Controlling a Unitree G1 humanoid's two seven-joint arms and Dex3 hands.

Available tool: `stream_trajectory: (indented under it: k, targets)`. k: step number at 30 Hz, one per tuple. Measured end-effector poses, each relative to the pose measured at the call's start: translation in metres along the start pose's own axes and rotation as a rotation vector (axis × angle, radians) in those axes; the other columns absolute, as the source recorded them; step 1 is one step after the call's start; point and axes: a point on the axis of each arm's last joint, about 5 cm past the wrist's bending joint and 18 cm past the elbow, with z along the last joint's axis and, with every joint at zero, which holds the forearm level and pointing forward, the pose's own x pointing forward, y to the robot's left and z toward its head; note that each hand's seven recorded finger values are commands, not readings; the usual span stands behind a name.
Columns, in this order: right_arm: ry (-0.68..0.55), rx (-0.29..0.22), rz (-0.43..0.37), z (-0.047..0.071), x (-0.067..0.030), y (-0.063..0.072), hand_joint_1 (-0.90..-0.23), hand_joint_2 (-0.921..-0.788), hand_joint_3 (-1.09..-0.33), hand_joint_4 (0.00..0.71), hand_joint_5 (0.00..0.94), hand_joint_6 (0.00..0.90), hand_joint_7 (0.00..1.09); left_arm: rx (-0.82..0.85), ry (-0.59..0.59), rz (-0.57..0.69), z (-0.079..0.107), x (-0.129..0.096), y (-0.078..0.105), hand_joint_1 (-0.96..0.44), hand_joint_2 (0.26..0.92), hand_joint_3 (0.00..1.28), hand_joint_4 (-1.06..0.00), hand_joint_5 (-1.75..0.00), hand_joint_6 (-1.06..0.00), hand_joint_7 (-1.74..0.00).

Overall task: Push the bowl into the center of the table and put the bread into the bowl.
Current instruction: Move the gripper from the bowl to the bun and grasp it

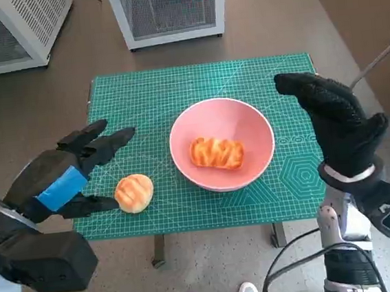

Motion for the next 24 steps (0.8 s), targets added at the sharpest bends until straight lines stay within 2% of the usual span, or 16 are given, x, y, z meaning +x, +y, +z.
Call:
stream_trajectory:
  k: [24]
  targets:
    - [0.010, -0.003, 0.006, 0.004, 0.0004, -0.005, -0.488, -0.921, -0.526, 0.324, 0.000, 0.004, 0.58, -0.084, 0.146, -0.196, -0.022, 0.032, -0.051, -0.21, 0.768, 0.00, -0.14, 0.00, -0.32, 0.00]
